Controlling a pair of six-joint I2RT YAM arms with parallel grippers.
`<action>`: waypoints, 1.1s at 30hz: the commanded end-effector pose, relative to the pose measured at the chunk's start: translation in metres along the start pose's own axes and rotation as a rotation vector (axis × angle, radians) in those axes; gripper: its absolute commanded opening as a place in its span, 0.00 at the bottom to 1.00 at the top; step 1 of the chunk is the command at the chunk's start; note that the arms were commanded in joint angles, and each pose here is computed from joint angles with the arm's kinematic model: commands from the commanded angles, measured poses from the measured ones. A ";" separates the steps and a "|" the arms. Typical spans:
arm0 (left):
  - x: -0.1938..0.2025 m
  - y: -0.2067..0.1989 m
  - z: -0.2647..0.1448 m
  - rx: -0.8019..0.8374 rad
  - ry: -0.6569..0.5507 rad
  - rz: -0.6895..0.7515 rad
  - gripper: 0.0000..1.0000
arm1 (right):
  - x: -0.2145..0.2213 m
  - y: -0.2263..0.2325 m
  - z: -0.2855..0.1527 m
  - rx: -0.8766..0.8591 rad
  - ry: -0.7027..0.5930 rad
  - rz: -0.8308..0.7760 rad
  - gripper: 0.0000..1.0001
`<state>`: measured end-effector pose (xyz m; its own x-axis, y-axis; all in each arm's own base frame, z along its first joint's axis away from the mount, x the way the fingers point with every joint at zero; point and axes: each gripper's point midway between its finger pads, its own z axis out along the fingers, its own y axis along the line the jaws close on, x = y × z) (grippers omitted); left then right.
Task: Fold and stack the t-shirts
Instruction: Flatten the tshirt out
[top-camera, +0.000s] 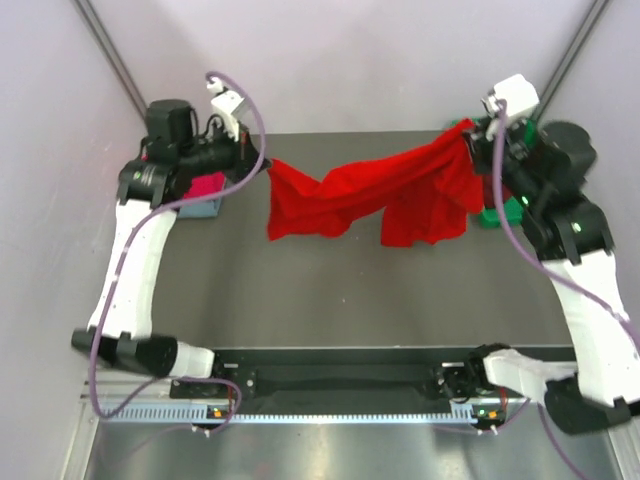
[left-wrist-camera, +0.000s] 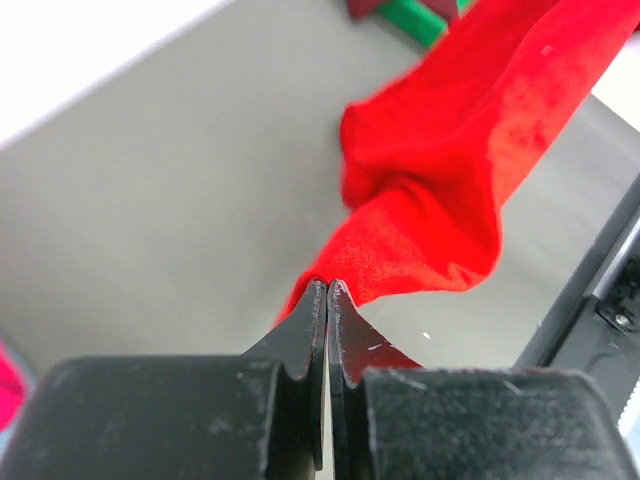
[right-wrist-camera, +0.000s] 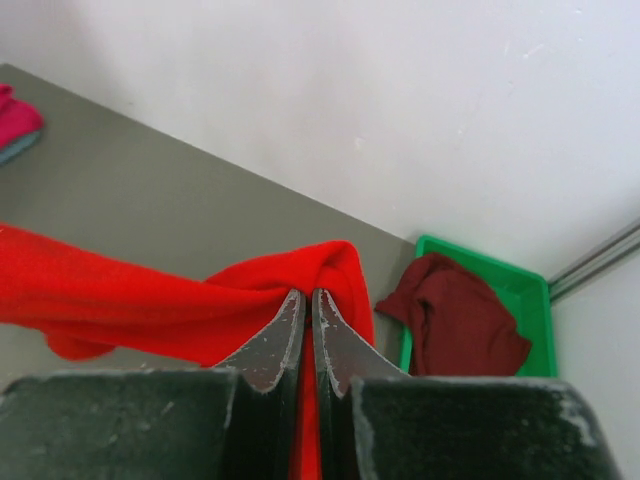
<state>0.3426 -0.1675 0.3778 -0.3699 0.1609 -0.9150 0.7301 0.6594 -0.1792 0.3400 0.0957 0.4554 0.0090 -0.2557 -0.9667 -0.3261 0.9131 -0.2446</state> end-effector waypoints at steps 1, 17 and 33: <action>-0.019 -0.016 -0.039 -0.065 -0.079 0.097 0.00 | -0.024 0.004 -0.046 -0.027 -0.115 0.037 0.00; 0.054 0.086 0.053 -0.177 0.134 -0.026 0.00 | 0.055 0.024 0.108 -0.227 0.083 0.157 0.00; 0.145 0.255 0.183 -0.303 0.293 -0.296 0.44 | 0.248 0.058 0.316 -0.266 0.434 0.286 0.00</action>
<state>0.5574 -0.1134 0.0927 -0.7813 0.1436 -0.6075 0.3852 0.8767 -0.2882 0.6080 0.1793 0.1408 -0.5601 -0.1852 -0.8074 -0.4888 0.8609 0.1416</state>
